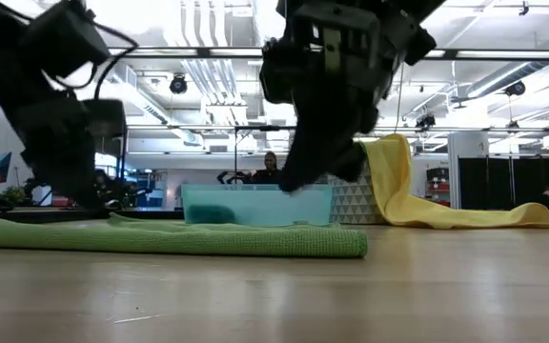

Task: Fold microfiber towels
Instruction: Fold the green microfiber towel

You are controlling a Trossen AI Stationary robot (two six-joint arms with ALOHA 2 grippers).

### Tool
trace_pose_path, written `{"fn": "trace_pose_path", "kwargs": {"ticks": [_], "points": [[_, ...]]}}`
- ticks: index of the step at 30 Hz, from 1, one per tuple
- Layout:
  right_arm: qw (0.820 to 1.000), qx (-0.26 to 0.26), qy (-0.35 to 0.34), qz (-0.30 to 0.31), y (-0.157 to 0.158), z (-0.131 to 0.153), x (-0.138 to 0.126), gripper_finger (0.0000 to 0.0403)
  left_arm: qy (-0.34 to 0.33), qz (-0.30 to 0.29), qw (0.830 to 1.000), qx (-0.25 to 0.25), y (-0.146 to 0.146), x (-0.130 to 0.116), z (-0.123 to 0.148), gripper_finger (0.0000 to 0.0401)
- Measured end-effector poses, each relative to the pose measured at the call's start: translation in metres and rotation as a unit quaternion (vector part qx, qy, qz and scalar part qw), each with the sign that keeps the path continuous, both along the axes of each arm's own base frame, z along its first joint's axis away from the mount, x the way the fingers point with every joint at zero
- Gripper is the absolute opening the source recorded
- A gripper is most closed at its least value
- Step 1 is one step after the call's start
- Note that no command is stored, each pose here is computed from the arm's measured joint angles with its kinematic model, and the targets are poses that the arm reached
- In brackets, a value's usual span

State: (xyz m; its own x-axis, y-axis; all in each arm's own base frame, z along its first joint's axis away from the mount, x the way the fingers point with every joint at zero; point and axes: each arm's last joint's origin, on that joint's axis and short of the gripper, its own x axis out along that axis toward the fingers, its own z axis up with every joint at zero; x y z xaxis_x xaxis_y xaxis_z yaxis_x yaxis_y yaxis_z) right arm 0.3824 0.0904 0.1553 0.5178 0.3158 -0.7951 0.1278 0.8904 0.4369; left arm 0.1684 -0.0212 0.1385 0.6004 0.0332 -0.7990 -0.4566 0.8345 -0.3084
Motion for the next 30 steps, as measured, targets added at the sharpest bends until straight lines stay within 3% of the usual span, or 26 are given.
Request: {"fn": "trace_pose_path", "kwargs": {"ticks": [7, 10, 15, 21, 25, 30], "points": [[0.998, 0.007, 0.061, -0.018, 0.011, -0.031, -0.002, 0.0008, 0.053, -0.048, 0.996, -0.051, -0.009, 0.009, -0.017, 0.0], [0.996, -0.007, 0.084, -0.035, 0.008, -0.032, -0.006, 0.0008, 0.076, -0.088, 0.989, -0.089, -0.018, 0.013, -0.019, 0.0], [0.994, -0.041, 0.099, -0.024, 0.001, -0.027, -0.012, 0.0008, 0.084, -0.13, 0.973, -0.172, -0.041, 0.02, -0.015, 0.0], [0.987, -0.075, 0.142, 0.0, -0.011, -0.02, -0.023, 0.0008, 0.055, -0.214, 0.938, -0.266, -0.074, 0.03, 0.001, 0.0], [0.986, -0.092, 0.143, -0.001, -0.012, -0.01, -0.029, 0.0008, 0.012, -0.22, 0.941, -0.257, -0.078, 0.032, 0.02, 0.0], [0.994, -0.066, 0.085, -0.022, -0.001, 0.01, -0.026, 0.0008, -0.086, -0.164, 0.969, -0.165, -0.069, 0.038, 0.043, 0.0]]}}
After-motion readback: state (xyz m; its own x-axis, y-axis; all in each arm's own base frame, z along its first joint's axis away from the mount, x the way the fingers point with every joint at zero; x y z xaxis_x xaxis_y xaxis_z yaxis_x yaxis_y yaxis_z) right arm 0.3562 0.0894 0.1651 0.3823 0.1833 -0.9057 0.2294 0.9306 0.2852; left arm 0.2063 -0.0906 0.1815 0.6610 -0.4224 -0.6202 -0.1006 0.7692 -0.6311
